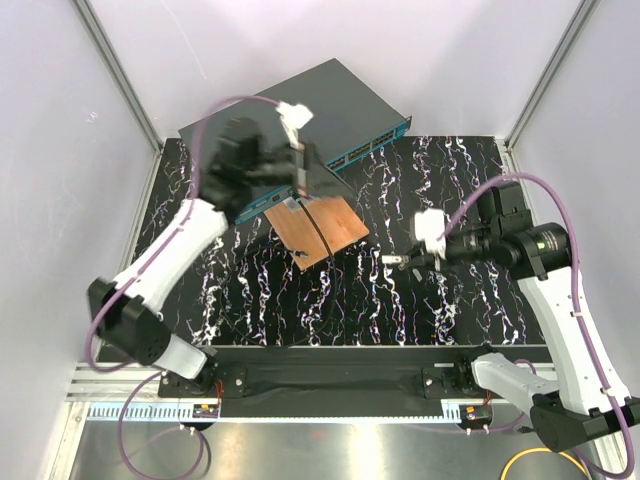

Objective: Insert the plug into the switch port

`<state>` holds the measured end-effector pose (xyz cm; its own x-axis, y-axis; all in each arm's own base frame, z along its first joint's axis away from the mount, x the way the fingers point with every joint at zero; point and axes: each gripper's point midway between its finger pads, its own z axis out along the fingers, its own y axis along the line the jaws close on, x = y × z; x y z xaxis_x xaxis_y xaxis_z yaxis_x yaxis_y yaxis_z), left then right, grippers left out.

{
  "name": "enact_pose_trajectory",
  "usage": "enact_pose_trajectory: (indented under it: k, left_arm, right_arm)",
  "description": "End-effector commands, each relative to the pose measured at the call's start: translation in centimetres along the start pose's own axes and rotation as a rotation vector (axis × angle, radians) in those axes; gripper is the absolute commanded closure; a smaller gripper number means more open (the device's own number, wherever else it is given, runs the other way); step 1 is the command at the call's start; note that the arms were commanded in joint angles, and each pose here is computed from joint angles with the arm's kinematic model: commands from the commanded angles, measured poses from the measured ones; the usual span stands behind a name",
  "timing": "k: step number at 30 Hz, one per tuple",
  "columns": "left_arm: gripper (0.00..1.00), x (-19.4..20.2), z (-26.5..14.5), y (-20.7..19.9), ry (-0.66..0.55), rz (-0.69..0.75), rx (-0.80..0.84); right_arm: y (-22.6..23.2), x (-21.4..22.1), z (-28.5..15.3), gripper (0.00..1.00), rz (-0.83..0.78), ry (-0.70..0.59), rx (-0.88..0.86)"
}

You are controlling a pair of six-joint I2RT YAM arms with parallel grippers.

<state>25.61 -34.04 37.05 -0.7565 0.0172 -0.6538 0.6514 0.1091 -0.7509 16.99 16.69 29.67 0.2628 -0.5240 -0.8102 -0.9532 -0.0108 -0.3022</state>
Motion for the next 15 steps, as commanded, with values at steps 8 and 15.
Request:
enact_pose_trajectory:
  k: [8,15]
  left_arm:
    - [0.01,-10.5,-17.5,-5.1,-0.615,0.197,-0.170]
    - [0.01,-7.6,-25.8,-1.9,-0.874,0.082,-0.432]
  right_arm:
    - [-8.7,-1.8,1.2,1.00,0.597,0.000,0.312]
    - [-12.8,-3.1,4.0,1.00,0.678,-0.008,0.537]
